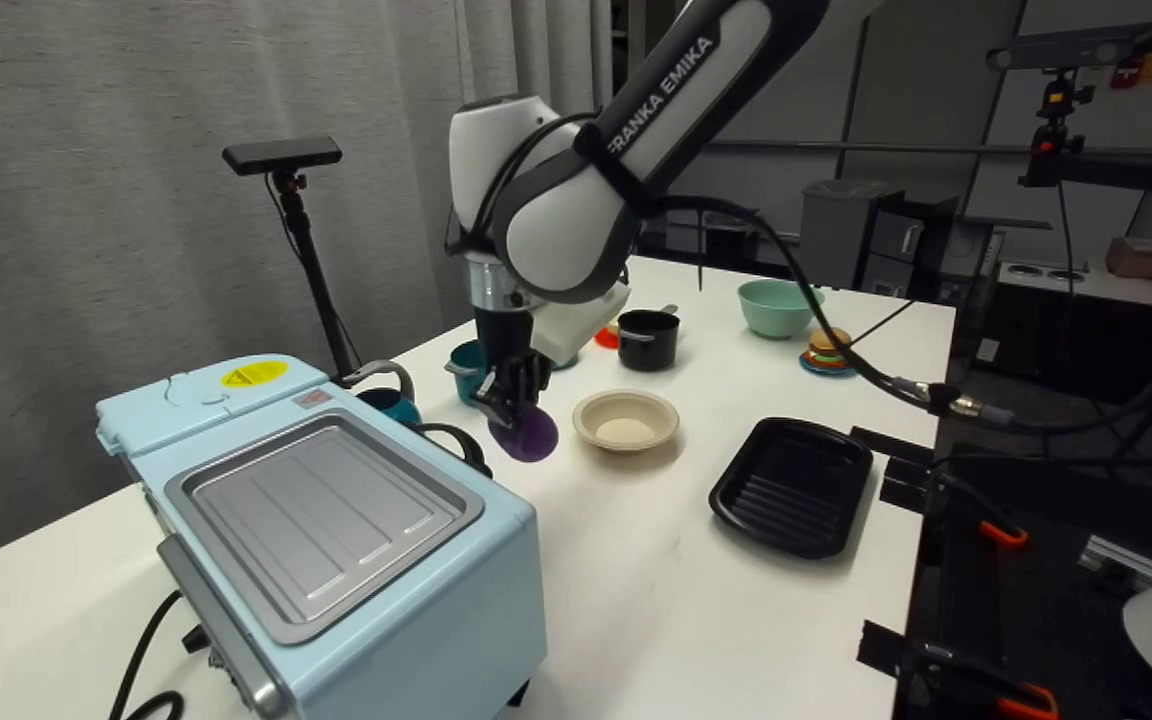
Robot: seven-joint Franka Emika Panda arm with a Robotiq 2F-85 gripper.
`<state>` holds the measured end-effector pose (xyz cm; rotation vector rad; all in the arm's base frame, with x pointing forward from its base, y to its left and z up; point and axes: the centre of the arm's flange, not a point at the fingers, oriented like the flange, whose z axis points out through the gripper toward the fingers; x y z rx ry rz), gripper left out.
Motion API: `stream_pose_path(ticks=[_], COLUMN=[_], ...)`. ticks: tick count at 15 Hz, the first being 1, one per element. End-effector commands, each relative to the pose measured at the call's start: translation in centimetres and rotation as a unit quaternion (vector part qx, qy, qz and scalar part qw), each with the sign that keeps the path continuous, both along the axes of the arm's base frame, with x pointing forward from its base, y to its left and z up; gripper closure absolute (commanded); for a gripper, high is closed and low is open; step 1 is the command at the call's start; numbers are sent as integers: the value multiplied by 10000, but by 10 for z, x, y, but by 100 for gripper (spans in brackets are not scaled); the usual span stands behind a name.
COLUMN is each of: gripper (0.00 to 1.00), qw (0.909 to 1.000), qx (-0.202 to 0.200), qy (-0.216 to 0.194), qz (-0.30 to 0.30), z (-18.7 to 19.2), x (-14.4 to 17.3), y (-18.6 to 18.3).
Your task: Put the purple plushy on the cream plate
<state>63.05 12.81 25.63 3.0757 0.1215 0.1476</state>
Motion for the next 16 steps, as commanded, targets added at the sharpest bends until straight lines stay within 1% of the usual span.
stream_pose_path(ticks=[1,4,8,12,14,16], gripper=[94,94,94,94,94,94], qw=[9996,9982,9943,9891,9859,9833], qx=[99,140,180,259,293,242], qy=[-96,-239,-245,-38,58,117], qz=[-233,-533,-1020,-1452,-1649,-1799], z=[49,69,73,51,36,18], x=[-26,-34,-39,-39,-36,-29], y=[-40,-77,-125,-163,-175,-185])
